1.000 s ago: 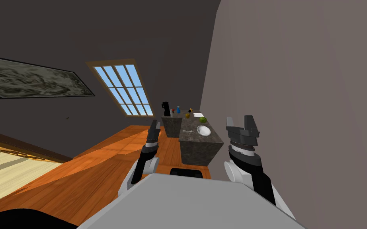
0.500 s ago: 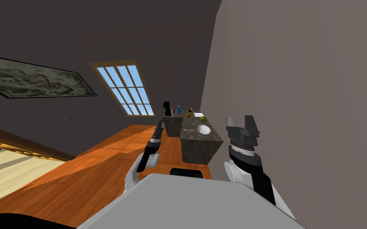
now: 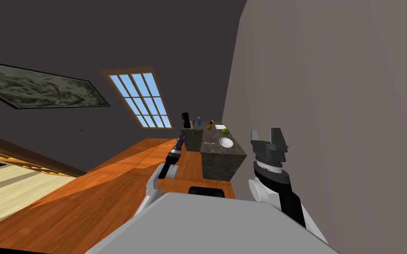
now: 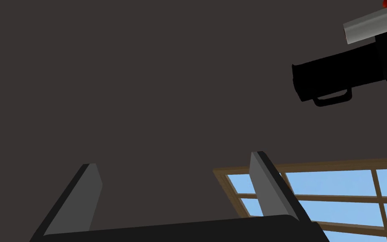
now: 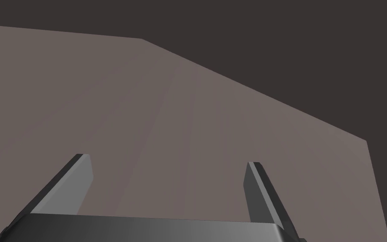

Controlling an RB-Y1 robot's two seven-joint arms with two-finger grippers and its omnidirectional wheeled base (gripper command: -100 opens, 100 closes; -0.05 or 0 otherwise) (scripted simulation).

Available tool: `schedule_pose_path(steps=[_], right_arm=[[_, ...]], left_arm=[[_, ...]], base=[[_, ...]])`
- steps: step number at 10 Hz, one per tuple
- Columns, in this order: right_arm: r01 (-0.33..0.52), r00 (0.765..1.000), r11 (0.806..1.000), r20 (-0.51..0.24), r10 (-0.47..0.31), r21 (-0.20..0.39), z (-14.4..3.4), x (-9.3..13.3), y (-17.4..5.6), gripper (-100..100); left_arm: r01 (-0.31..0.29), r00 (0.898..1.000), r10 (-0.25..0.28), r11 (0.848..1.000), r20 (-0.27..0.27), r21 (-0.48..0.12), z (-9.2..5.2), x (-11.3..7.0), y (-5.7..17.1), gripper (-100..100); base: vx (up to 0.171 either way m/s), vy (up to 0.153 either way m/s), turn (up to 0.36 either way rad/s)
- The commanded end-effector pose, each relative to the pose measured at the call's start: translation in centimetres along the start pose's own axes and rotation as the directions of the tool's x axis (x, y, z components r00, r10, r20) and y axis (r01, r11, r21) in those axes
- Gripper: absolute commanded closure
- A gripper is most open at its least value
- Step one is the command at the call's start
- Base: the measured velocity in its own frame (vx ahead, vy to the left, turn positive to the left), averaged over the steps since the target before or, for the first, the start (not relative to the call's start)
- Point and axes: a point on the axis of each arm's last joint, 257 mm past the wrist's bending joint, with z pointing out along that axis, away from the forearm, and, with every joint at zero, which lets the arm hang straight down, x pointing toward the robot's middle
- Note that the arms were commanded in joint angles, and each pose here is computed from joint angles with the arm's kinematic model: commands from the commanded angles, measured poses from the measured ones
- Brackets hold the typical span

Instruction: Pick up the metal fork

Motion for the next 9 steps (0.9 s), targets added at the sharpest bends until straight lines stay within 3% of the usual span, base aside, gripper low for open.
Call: schedule_pose_path(steps=[1,2,7,9], right_arm=[[0.0,1.0,1.0,0.0,0.0,0.0,0.0,0.0,0.0,0],[0.0,1.0,1.0,0.0,0.0,0.0,0.0,0.0,0.0,0],[0.0,1.0,1.0,0.0,0.0,0.0,0.0,0.0,0.0,0],[0.0,1.0,1.0,0.0,0.0,0.0,0.0,0.0,0.0,0]], left_arm=[[-0.018,1.0,0.017,0.999,-0.024,-0.046,1.1,0.7,2.0,-100],[-0.018,1.0,0.016,0.998,-0.026,-0.054,1.5,0.8,2.2,-100],[-0.059,0.996,0.045,0.982,-0.076,-0.181,4.6,2.1,7.4,-100],[-0.059,0.996,0.044,0.978,-0.082,-0.202,4.8,2.3,8.1,-100]], base=[[-0.038,0.014,0.004],[-0.03,0.01,0.001],[-0.037,0.006,0.004],[-0.027,0.003,0.002]])
